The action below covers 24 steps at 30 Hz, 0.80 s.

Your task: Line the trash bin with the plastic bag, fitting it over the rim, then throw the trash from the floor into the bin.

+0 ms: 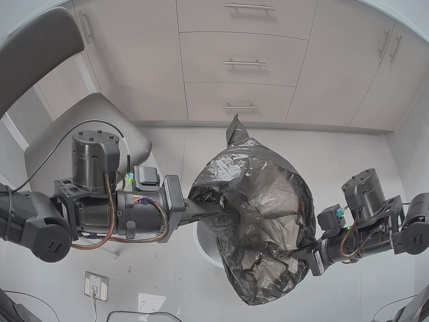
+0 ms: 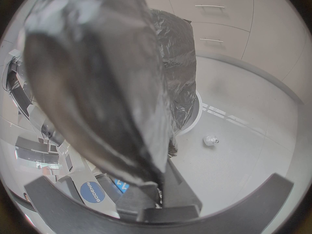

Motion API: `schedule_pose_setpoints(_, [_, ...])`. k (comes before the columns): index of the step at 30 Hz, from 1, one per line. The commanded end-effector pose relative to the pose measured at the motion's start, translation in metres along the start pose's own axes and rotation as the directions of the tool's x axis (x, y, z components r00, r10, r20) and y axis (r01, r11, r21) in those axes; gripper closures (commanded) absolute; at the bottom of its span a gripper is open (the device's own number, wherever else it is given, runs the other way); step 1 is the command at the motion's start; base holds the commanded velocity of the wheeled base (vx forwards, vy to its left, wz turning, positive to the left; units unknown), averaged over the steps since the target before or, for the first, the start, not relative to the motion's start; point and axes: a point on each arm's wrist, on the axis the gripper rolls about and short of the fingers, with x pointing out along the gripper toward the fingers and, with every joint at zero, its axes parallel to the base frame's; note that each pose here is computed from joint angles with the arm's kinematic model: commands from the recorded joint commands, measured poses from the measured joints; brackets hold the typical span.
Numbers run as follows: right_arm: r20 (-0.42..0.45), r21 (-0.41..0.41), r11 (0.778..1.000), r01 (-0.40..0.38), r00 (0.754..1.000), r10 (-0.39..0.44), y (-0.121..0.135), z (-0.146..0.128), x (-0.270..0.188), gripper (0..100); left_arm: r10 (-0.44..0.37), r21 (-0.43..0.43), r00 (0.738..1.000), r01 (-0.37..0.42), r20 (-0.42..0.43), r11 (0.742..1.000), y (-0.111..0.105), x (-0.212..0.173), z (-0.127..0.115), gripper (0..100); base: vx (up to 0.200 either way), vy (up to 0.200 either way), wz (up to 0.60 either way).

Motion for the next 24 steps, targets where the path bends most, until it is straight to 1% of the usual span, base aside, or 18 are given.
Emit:
schedule_pose_setpoints(1, [-0.072,-0.009,1.0,-0.009,0.997,0.008,0.003,-0.006,0.026,100,0.032,-0.022,0.999,-0.032,-0.015,0.999,0.011,0.004,-0.003,100,0.0,0.0,0.0])
schedule_pose_setpoints(6, [-0.069,-0.02,1.0,-0.022,0.997,0.021,0.006,-0.012,0.046,100,0.063,-0.041,0.998,-0.064,-0.02,0.997,0.024,0.002,-0.006,100,0.0,0.0,0.0])
schedule_pose_setpoints(8, [-0.069,-0.02,1.0,-0.022,0.997,0.021,0.006,-0.012,0.046,100,0.063,-0.041,0.998,-0.064,-0.02,0.997,0.024,0.002,-0.006,100,0.0,0.0,0.0])
schedule_pose_setpoints(9, [-0.079,-0.025,0.999,-0.029,0.996,0.027,0.008,-0.017,0.057,100,0.069,-0.047,0.998,-0.07,-0.011,0.996,0.034,0.001,-0.007,100,0.0,0.0,0.0])
schedule_pose_setpoints(15, [-0.099,-0.032,0.999,-0.035,0.995,0.032,0.01,-0.023,0.07,100,0.096,-0.051,0.995,-0.096,-0.009,0.994,0.053,0.003,-0.009,100,0.0,0.0,0.0])
schedule_pose_setpoints(17, [-0.105,-0.03,0.999,-0.035,0.994,0.031,0.009,-0.026,0.076,100,0.139,-0.028,0.99,-0.139,-0.014,0.99,0.068,0.005,-0.009,100,0.0,0.0,0.0])
schedule_pose_setpoints(19, [-0.108,-0.031,0.999,-0.035,0.994,0.031,0.008,-0.028,0.08,100,0.169,-0.023,0.985,-0.17,-0.014,0.985,0.08,0.004,-0.008,100,0.0,0.0,0.0])
schedule_pose_setpoints(21, [-0.116,-0.031,0.999,-0.035,0.993,0.031,0.007,-0.032,0.087,100,0.188,-0.022,0.982,-0.188,0.006,0.982,0.093,0.002,-0.002,100,0.0,0.0,0.0])
schedule_pose_setpoints(22, [-0.117,-0.03,0.999,-0.034,0.993,0.031,0.007,-0.033,0.087,100,0.191,-0.024,0.982,-0.191,0.009,0.981,0.095,0.002,-0.001,100,0.0,0.0,0.0])
schedule_pose_setpoints(24, [-0.114,-0.034,0.999,-0.035,0.993,0.031,0.006,-0.037,0.095,100,0.201,-0.025,0.979,-0.2,0.022,0.979,0.105,0.002,0.001,100,0.0,0.0,0.0])
